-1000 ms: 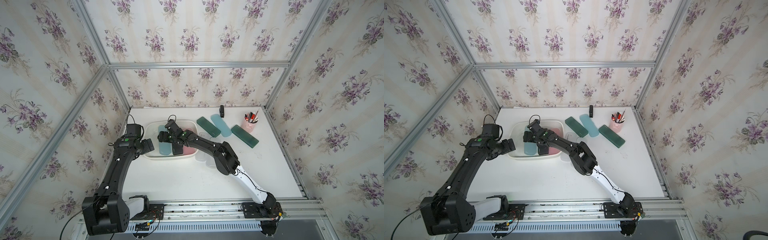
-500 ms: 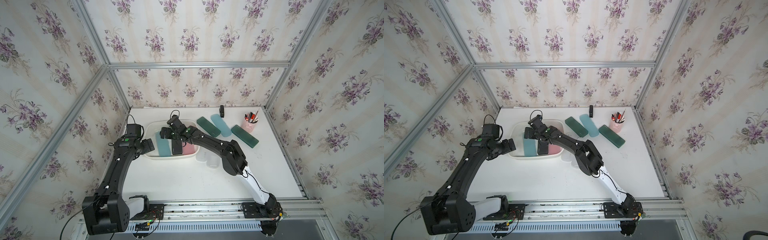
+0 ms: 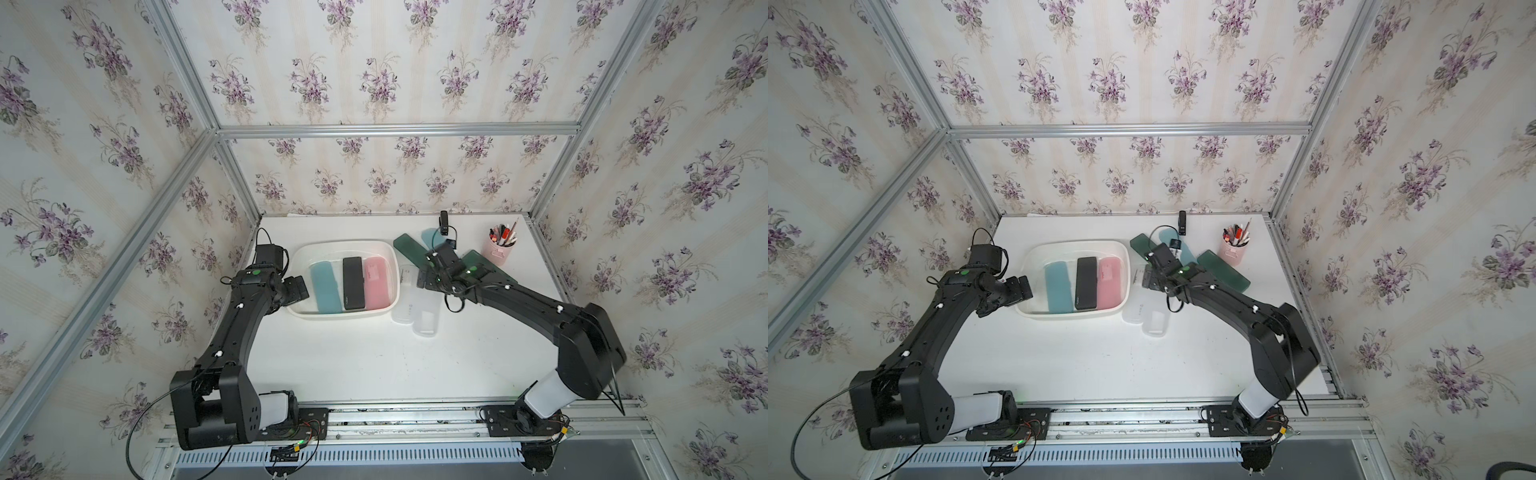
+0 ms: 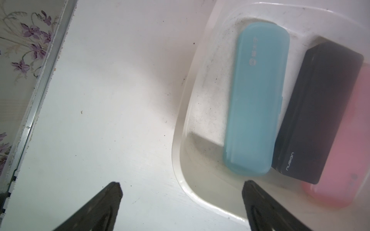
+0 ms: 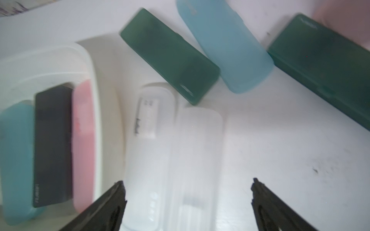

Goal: Put the pencil case into the storage box
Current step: Move the storage box to the center of the board.

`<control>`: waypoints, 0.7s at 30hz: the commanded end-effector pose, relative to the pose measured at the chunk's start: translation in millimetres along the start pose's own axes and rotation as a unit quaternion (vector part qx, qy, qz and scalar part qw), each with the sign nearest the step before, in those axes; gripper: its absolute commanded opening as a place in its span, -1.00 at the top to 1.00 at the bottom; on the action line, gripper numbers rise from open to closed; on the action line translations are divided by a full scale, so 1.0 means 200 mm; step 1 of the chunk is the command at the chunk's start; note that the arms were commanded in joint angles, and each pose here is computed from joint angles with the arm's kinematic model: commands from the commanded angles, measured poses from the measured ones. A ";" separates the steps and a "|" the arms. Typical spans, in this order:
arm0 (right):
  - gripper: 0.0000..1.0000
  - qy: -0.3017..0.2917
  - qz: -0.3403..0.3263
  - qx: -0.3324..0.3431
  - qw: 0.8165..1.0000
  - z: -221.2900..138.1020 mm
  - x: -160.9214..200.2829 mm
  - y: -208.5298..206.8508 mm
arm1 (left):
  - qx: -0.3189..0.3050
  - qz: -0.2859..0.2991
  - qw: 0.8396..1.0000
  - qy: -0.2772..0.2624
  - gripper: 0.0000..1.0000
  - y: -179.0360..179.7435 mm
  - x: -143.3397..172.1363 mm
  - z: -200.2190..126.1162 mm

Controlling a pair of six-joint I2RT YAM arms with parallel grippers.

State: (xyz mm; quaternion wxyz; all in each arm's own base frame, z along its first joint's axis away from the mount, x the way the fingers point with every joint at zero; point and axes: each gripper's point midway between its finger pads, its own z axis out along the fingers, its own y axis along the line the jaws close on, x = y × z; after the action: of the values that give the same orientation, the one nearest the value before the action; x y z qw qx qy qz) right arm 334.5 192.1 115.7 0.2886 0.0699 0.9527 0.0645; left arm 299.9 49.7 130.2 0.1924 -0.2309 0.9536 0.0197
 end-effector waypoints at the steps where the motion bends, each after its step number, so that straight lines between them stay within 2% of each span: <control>1: -0.99 -0.001 0.005 0.001 1.000 0.02 0.04 -0.13 | -0.006 -0.008 1.000 -0.006 -0.98 0.01 -0.08 0.05; 5: -0.99 0.024 -0.008 0.012 1.000 0.07 0.14 -0.19 | -0.003 -0.012 1.000 0.025 -0.98 -0.03 -0.09 0.19; 11: -0.99 0.056 -0.017 0.025 0.998 0.19 0.24 -0.21 | 0.020 -0.020 0.998 0.051 -0.99 -0.09 -0.03 0.29; 21: -0.99 0.069 -0.026 0.033 0.997 0.26 0.28 -0.22 | 0.023 0.013 0.998 0.064 -0.98 -0.25 0.15 0.33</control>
State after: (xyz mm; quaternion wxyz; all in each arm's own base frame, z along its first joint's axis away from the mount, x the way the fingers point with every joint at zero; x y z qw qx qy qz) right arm 309.8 160.0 34.4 0.2140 0.0527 0.9751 0.0247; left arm 318.5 7.6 60.7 0.1263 -0.2102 0.9693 -0.0170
